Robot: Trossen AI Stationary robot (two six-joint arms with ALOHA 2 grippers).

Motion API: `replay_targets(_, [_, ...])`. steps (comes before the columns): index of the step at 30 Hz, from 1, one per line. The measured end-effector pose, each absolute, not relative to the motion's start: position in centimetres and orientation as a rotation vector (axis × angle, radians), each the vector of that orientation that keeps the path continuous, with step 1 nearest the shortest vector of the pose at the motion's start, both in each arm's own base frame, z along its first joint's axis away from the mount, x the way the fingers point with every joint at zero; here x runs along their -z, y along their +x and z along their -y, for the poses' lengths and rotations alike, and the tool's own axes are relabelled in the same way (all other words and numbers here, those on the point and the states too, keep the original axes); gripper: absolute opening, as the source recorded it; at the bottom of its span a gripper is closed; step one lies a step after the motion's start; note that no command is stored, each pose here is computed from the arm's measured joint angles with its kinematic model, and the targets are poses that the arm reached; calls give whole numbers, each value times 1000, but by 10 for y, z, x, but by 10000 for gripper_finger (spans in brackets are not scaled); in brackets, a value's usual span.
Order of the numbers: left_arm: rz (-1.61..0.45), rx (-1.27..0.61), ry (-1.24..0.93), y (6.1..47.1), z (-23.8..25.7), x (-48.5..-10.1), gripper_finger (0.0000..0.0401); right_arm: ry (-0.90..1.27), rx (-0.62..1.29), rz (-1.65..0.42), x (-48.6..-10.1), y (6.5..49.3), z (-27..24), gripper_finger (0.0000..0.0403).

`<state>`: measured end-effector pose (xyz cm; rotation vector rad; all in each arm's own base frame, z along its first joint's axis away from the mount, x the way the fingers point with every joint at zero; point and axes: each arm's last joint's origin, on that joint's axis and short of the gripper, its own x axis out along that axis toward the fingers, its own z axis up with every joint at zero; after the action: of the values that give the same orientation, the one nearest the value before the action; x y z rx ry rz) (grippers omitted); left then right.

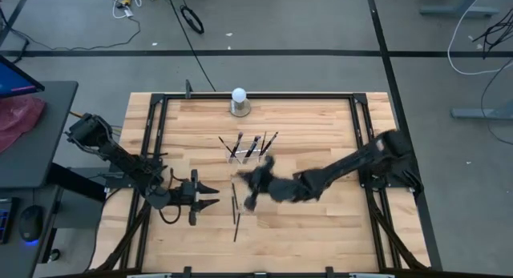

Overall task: Put items in baskets/containers
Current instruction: Put the liner brush into the transparent organizer

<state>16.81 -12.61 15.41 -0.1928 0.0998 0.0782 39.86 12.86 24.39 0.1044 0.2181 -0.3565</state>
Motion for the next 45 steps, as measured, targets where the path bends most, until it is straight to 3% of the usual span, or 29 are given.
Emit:
replay_targets(4, [-121,-91,-208,168,125,-151,173,125,521,-322,-268,377,-94,10])
replay_targets(8, [-122,-92,-222,168,125,-151,188,153,622,-385,-265,376,-59,10])
replay_targets(21, [-137,-104,-226,167,125,-149,182,297,636,-497,-208,407,-15,15])
replay_targets(32, [-132,-137,-221,167,124,-148,181,373,587,-532,-192,413,-13,21])
replay_targets(38, [-132,-137,-221,167,124,-148,181,402,576,-540,-191,414,-7,53])
replay_targets(45, [-132,-137,-221,167,124,-148,181,368,593,-579,-190,411,-2,125])
